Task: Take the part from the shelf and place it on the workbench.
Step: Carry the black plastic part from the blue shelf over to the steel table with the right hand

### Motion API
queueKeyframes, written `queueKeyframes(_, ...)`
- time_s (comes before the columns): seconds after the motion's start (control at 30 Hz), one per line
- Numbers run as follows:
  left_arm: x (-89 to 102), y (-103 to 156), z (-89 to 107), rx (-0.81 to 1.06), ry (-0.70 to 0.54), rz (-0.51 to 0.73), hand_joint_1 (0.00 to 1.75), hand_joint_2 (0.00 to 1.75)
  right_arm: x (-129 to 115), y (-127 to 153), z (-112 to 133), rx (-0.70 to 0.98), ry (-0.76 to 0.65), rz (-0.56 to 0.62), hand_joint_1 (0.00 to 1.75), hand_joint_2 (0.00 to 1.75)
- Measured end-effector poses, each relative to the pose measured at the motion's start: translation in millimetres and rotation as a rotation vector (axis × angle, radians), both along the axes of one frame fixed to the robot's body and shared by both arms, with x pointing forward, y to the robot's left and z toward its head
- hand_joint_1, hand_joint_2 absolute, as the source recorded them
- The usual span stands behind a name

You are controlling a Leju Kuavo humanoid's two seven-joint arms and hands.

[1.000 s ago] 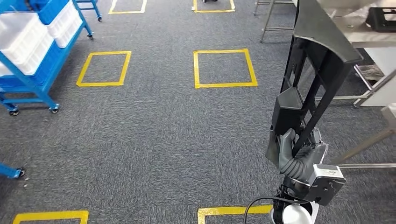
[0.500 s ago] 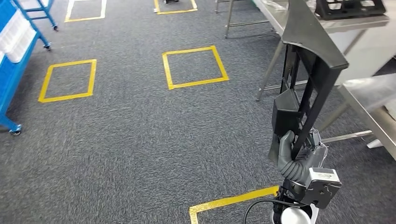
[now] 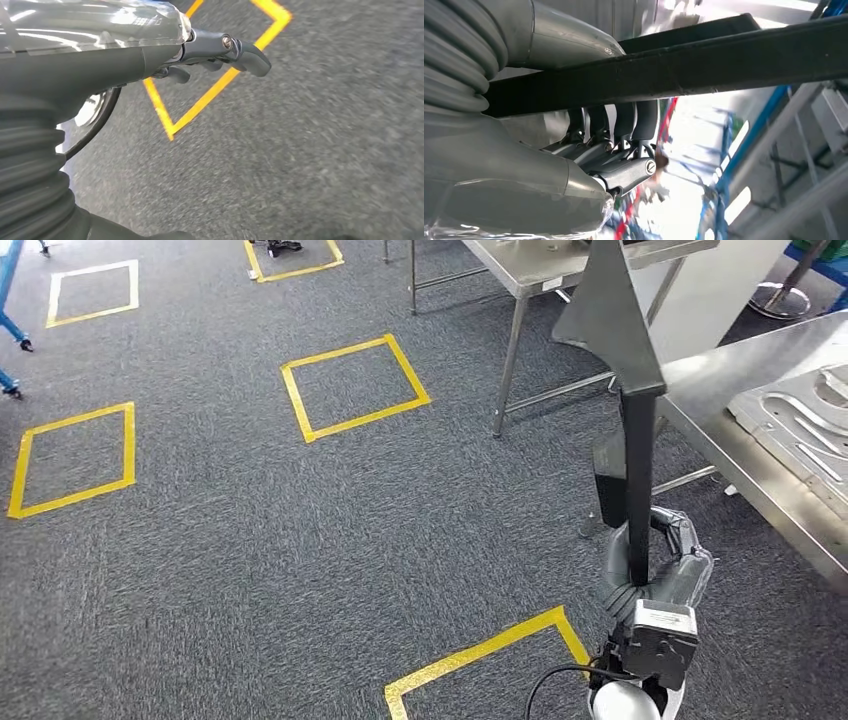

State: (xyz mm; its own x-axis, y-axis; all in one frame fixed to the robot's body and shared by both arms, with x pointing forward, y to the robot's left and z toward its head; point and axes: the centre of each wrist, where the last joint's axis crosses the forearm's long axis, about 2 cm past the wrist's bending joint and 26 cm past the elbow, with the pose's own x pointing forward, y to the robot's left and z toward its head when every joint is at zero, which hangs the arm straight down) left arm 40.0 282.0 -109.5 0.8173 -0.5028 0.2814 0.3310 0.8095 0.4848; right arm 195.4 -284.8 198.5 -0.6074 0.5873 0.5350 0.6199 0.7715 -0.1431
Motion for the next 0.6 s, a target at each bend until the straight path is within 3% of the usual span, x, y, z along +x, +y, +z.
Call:
queueKeyframes(0.23, -3.5, -0.5, -0.4, -0.003, 0.011, -0.018, 0.0, 1.75, 3.4, -2.2, -1.7, -0.223, 0.032, -0.151, 1.75, 1.75)
queueKeyframes(0.6, -1.0, -3.2, -0.1, -0.011, 0.007, -0.026, 0.0, 1.75, 3.9, -5.0, -5.6, -0.224, 0.062, -0.192, 1.75, 1.75)
